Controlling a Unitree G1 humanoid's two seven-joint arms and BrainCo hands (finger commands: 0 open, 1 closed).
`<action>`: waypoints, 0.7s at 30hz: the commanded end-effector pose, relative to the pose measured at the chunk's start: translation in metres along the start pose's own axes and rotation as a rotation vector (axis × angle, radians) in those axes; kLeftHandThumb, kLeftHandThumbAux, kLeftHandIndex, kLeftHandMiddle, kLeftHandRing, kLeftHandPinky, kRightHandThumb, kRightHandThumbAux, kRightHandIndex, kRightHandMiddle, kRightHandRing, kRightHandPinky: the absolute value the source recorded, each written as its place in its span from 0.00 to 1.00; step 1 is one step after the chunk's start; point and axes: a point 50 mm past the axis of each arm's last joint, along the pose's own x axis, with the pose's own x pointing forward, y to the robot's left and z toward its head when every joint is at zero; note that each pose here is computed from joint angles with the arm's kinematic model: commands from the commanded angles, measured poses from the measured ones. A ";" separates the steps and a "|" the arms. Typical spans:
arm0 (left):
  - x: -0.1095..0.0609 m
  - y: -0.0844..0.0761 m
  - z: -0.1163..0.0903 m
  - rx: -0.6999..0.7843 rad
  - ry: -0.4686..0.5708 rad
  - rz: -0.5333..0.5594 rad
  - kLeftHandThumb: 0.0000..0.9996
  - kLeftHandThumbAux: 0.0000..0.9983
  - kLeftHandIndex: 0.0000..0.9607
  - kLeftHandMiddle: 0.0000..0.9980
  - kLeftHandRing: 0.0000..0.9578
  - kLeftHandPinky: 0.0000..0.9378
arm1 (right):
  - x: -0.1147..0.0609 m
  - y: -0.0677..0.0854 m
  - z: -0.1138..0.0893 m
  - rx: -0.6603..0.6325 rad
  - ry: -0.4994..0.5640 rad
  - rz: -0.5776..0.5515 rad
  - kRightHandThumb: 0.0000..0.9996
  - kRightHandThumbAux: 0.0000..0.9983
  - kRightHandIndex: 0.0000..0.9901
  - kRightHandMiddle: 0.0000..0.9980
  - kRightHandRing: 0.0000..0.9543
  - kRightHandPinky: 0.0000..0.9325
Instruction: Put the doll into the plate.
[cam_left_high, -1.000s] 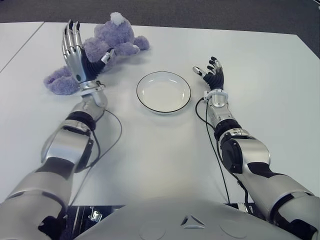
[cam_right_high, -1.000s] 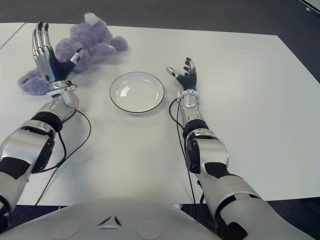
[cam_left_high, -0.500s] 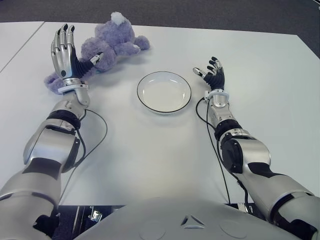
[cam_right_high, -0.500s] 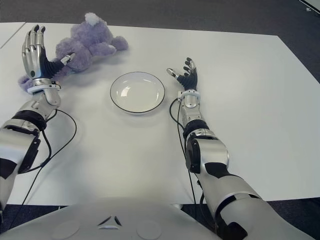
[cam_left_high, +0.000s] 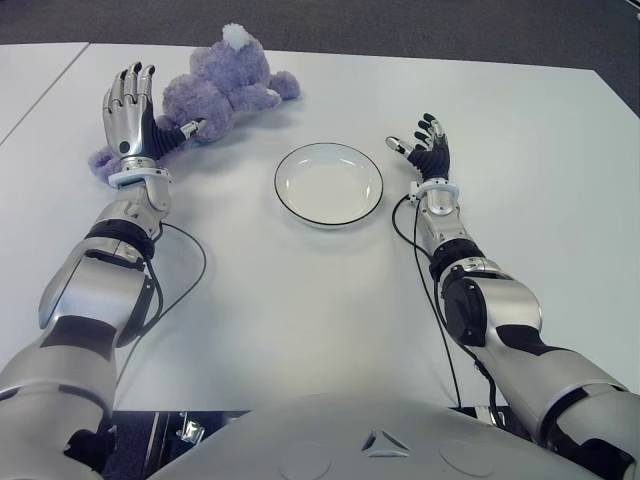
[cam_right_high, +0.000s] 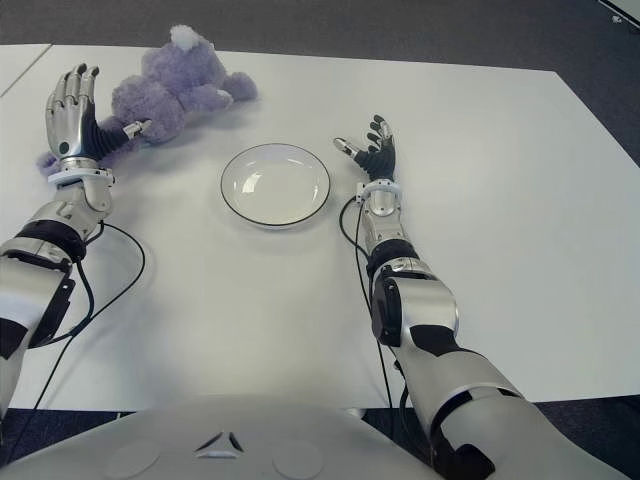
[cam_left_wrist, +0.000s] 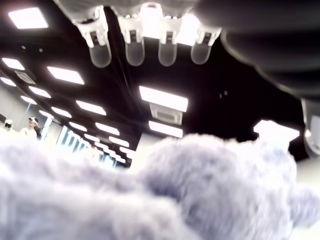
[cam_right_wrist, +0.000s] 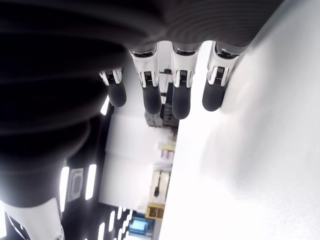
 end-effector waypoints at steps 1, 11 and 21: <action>0.000 -0.003 -0.009 0.123 -0.044 -0.180 0.00 0.44 0.00 0.00 0.00 0.00 | -0.079 0.012 -0.116 0.013 0.486 0.084 0.01 0.77 0.10 0.13 0.13 0.19; 0.002 -0.003 -0.015 0.088 -0.037 -0.337 0.00 0.49 0.00 0.00 0.00 0.00 | -0.078 0.009 -0.116 0.026 0.483 0.082 0.03 0.78 0.11 0.13 0.14 0.19; 0.001 -0.012 -0.003 -0.020 -0.065 -0.460 0.00 0.52 0.00 0.00 0.00 0.00 | -0.076 0.006 -0.114 0.025 0.472 0.079 0.05 0.82 0.12 0.13 0.14 0.19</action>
